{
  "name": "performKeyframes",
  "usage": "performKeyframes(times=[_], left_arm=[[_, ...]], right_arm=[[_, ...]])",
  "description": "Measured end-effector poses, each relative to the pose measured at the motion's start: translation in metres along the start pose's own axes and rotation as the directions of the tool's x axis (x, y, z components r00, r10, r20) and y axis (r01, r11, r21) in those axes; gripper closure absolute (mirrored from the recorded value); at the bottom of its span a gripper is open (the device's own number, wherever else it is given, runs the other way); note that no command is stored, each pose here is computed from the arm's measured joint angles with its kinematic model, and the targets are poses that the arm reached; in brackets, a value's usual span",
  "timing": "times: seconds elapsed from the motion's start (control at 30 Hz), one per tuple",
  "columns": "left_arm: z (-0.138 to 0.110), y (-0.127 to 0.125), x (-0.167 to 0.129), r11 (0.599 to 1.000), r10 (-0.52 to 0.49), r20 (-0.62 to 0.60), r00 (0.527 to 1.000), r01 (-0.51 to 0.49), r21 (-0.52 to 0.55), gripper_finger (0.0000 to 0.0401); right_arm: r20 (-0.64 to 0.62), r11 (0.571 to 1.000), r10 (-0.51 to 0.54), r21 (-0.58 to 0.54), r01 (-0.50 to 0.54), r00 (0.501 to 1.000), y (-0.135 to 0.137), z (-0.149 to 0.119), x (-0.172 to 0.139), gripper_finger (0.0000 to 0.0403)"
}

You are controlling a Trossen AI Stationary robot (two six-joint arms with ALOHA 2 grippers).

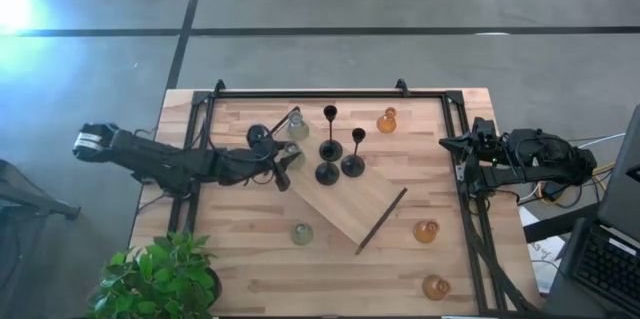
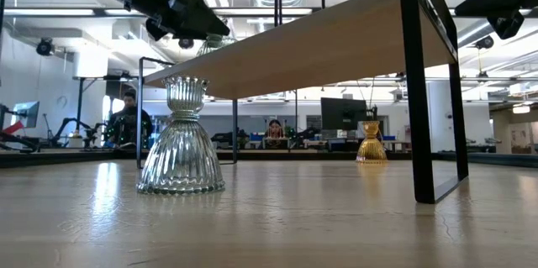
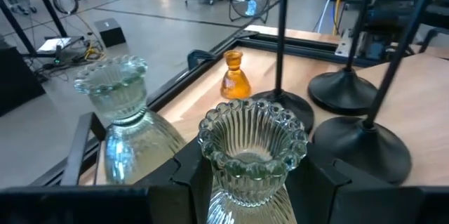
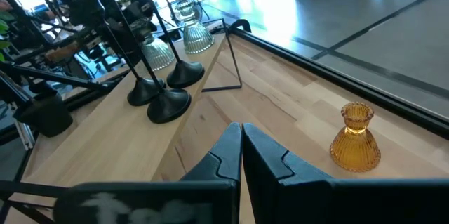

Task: Pick & Place candle stick holders
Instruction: Put the left transparent candle holder on the shelf

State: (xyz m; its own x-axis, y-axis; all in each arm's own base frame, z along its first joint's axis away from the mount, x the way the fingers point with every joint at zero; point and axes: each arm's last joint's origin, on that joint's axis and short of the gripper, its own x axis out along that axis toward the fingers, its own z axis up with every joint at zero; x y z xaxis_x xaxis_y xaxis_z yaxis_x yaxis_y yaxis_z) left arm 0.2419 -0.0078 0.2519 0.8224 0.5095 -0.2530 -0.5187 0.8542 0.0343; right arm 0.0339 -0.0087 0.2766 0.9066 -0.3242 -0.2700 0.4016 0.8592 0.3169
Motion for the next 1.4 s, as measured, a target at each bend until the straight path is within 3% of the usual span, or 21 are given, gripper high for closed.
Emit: performKeyframes(times=[1.4], left_arm=[[-0.014, 0.022, 0.013, 0.997, -0.013, 0.064, 0.998, 0.017, -0.071, 0.0256]], right_arm=[[0.000, 1.000, 0.000, 0.000, 0.000, 1.000, 0.000, 0.000, 0.000, 0.0394]])
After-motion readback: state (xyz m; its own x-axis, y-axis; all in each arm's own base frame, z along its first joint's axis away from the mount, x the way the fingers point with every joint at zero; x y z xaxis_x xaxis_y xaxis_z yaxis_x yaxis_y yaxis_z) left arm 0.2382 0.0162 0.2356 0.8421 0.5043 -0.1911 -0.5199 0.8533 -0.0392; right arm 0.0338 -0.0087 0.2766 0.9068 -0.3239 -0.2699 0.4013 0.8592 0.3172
